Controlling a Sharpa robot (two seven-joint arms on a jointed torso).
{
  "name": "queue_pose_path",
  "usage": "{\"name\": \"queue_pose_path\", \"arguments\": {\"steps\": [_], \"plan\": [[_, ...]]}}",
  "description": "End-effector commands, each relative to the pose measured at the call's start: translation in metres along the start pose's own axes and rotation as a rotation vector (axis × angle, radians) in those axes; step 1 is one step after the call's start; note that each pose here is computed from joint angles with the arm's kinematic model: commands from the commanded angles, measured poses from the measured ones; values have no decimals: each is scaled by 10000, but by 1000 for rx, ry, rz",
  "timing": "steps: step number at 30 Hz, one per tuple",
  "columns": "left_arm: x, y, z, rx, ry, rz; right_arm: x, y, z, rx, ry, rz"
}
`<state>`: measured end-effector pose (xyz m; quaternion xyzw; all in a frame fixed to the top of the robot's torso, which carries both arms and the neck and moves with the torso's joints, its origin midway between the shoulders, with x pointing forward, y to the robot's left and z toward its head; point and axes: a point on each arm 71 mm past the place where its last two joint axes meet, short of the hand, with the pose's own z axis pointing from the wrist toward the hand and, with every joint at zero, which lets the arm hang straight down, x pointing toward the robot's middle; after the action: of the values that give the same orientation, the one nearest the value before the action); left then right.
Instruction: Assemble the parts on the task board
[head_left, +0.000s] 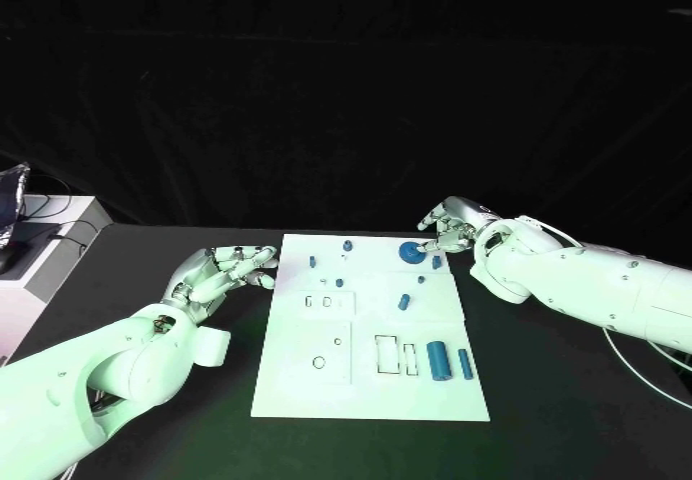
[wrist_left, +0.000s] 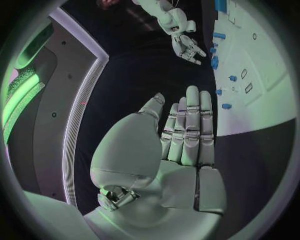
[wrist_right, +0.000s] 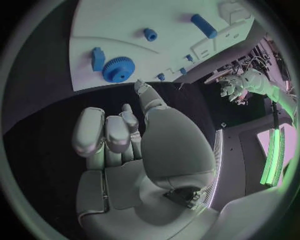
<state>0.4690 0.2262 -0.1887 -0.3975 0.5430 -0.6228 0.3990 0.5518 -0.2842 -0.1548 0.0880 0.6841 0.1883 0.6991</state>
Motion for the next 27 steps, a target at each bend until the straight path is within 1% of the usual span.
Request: {"name": "queue_pose_path", "arguments": {"steps": [1,6,10,13,27], "plan": [[22,-8,5,11,13,4,34,-47,10,30,68,-33],[28,-6,8,11,13,4,53,-57,47,46,72,-45],[30,-4,11,11,14,4,80,-44,122,64,59,-48],[36,-3,14,10,16,3,99,-34,162,74,60,-42],[31,6,20,5,11,5,270,47,259,80,104,-58]]}}
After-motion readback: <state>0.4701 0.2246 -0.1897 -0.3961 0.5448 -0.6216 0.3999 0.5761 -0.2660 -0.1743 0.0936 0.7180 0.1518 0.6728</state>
